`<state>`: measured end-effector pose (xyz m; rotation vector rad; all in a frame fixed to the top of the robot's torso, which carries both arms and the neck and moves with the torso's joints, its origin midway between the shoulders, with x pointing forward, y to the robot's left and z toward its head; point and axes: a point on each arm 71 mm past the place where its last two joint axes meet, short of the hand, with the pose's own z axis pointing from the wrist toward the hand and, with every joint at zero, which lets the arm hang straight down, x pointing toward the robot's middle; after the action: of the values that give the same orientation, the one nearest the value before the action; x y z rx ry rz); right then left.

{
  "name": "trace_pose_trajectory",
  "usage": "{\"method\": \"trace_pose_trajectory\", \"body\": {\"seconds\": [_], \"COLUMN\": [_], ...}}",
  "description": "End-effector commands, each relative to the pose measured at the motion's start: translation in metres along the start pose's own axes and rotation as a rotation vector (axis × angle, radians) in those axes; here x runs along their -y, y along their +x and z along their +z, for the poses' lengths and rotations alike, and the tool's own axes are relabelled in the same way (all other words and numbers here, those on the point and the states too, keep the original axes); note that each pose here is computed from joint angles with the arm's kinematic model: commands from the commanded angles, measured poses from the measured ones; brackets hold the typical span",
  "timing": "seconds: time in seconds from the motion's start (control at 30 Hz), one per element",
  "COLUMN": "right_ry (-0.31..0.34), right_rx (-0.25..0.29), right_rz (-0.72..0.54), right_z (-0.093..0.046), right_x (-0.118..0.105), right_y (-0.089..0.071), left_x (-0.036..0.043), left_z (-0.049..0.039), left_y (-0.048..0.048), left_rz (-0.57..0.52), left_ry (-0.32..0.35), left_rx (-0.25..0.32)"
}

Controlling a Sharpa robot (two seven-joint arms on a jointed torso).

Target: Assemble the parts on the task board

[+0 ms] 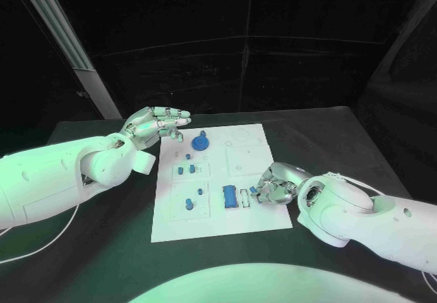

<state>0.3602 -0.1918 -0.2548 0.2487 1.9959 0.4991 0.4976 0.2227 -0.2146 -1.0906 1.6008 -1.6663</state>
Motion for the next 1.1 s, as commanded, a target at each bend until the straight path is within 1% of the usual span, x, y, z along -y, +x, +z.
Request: {"method": "trace_pose_trajectory", "body": {"seconds": [0.03,0.2,0.37,0.63,0.83,0.93,1.1], "right_ry": [0.033,0.057,0.066,0.063,0.069,0.064,0.049], "right_rx": [-0.04,-0.064,-0.073,-0.057,-0.062,-0.049,-0.013], "right_rz": [0.079,0.087,0.091,0.087,0.069,0.047,0.005], "right_z": [0.002,0.006,0.009,0.013,0.014,0.013,0.011], "right_x": [0.001,0.001,0.0,-0.005,-0.004,-0.004,-0.003], "right_y": [0.003,0.007,0.009,0.011,0.011,0.01,0.006], "left_x": [0.0007,0.0007,0.0007,0.0007,0.0005,0.0005,0.0005], "left_z": [0.0007,0.0007,0.0007,0.0007,0.0007,0.0006,0.0004], "left_y": [0.0018,0.0022,0.0025,0.003,0.0033,0.0032,0.0026], "left_rz": [-0.009,-0.009,-0.01,-0.012,-0.013,-0.013,-0.013], "left_ry": [0.001,0.0,0.0,-0.002,-0.003,-0.004,-0.005], "left_rx": [-0.014,-0.015,-0.018,-0.021,-0.024,-0.024,-0.024]}}
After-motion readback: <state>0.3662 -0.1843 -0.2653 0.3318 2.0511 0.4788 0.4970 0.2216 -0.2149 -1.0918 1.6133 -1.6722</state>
